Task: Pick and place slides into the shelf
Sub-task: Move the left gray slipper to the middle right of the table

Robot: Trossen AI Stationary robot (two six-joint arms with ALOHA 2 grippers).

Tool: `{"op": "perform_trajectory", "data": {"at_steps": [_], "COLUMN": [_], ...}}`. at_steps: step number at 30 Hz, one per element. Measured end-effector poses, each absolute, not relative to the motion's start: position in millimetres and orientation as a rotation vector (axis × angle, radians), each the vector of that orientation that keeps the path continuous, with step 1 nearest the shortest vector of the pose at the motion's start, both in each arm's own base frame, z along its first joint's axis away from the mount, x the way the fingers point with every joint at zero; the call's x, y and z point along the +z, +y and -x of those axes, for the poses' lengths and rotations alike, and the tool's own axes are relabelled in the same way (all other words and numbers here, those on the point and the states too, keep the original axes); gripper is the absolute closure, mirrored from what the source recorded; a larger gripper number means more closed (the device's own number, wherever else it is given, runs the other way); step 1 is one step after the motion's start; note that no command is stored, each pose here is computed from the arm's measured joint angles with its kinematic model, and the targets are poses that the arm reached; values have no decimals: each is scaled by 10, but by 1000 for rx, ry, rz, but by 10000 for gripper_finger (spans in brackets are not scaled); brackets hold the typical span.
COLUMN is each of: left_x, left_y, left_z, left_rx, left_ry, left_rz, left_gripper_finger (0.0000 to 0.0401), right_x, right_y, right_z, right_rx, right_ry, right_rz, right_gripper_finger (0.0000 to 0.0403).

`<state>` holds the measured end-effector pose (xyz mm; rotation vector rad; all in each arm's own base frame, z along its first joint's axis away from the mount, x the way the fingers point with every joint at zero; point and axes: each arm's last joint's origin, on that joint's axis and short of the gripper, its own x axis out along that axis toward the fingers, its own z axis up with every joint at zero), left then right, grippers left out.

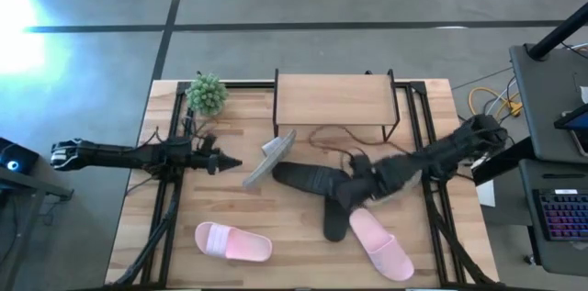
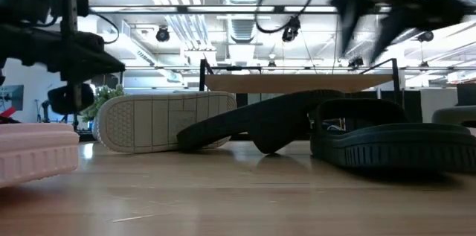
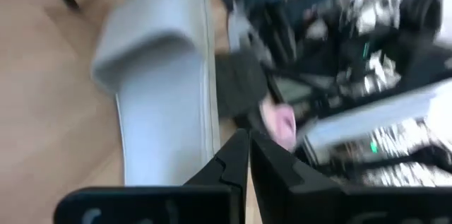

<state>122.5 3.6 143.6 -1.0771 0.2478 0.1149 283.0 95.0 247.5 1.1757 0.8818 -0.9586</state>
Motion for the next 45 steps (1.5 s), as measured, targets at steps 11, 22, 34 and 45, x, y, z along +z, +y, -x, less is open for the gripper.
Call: {"op": "perform_trajectory", "data": {"at_steps": [11,22,34,45], "left_x": [1275,1306,1245,1346], "left_y": [53,63,61,9], "left_z": [-1276,-1449,-1830,-2299], "left_rx": [226,179,134,-39], "left_ry": [367,280,370,356], "left_rz": [982,933,869,827], "left_gripper_finger": [399,399,399,399], "right_x": [2459,2410,2401,2405], "right_y": [432,416,406,408], "right_z": [-3309,-3401,-3413,-3418], "right_rx": [-754,-733,-753,-743], "right_ry": [749,715,684,683], "right_rz": [-1170,-1177,-1157,-1146], "right_gripper_finger": [243,246,254,262]}}
